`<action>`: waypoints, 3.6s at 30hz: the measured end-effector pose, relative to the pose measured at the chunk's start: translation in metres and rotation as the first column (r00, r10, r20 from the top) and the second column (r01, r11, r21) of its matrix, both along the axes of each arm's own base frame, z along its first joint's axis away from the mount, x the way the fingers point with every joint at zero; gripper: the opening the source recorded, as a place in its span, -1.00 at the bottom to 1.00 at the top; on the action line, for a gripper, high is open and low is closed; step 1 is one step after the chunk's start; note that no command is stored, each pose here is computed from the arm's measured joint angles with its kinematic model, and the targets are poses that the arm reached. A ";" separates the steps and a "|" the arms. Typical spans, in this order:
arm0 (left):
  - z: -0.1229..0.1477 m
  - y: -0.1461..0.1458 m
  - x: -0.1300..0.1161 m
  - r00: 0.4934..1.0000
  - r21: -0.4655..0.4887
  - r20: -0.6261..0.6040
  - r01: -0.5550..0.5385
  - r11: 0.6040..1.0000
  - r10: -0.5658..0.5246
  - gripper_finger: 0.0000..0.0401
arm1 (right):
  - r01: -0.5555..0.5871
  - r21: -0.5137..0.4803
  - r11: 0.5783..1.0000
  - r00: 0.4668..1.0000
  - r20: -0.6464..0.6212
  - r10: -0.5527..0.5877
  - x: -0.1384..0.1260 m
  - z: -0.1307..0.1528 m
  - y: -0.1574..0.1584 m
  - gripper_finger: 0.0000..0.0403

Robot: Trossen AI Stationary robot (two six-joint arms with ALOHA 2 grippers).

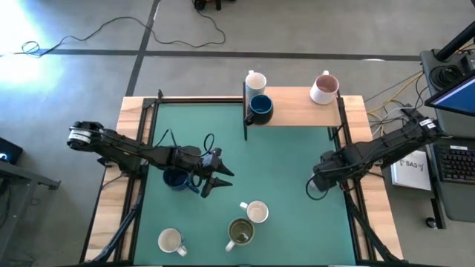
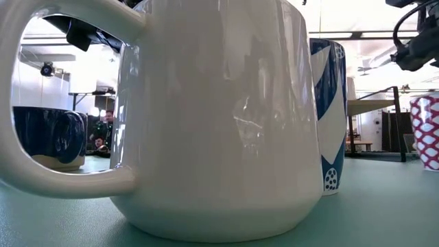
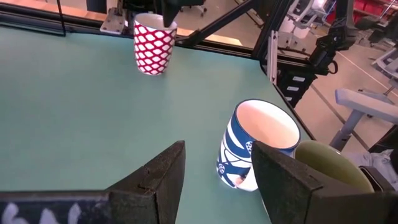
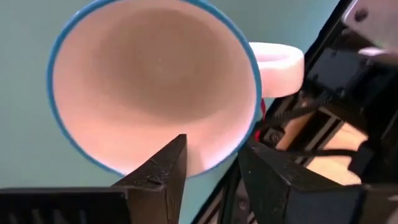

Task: Place coffee mugs
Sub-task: Put the red patterned mug on the shelf

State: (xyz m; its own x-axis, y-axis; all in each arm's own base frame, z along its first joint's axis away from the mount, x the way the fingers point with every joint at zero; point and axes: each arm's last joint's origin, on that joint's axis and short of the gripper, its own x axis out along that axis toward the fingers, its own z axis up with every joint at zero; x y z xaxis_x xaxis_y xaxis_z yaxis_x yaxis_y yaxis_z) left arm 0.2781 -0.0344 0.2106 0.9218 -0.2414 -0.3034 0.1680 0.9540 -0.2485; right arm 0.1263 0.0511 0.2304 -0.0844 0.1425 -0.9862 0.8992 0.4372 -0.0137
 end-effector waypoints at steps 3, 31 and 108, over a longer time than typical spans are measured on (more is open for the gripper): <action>0.000 0.000 0.000 1.000 0.000 0.000 0.000 1.000 0.000 -0.16 | -0.019 0.010 1.000 1.000 0.017 0.019 0.002 0.010 0.001 -0.32; 0.000 0.000 0.000 1.000 0.000 0.000 0.000 1.000 0.000 -0.16 | -0.546 -0.135 0.827 0.835 -0.018 0.549 0.025 0.034 -0.014 -0.37; -0.004 0.000 -0.001 0.999 0.009 -0.040 0.003 1.000 -0.002 -0.16 | 0.119 -0.243 0.963 0.973 0.220 -0.065 0.009 0.128 -0.158 -0.93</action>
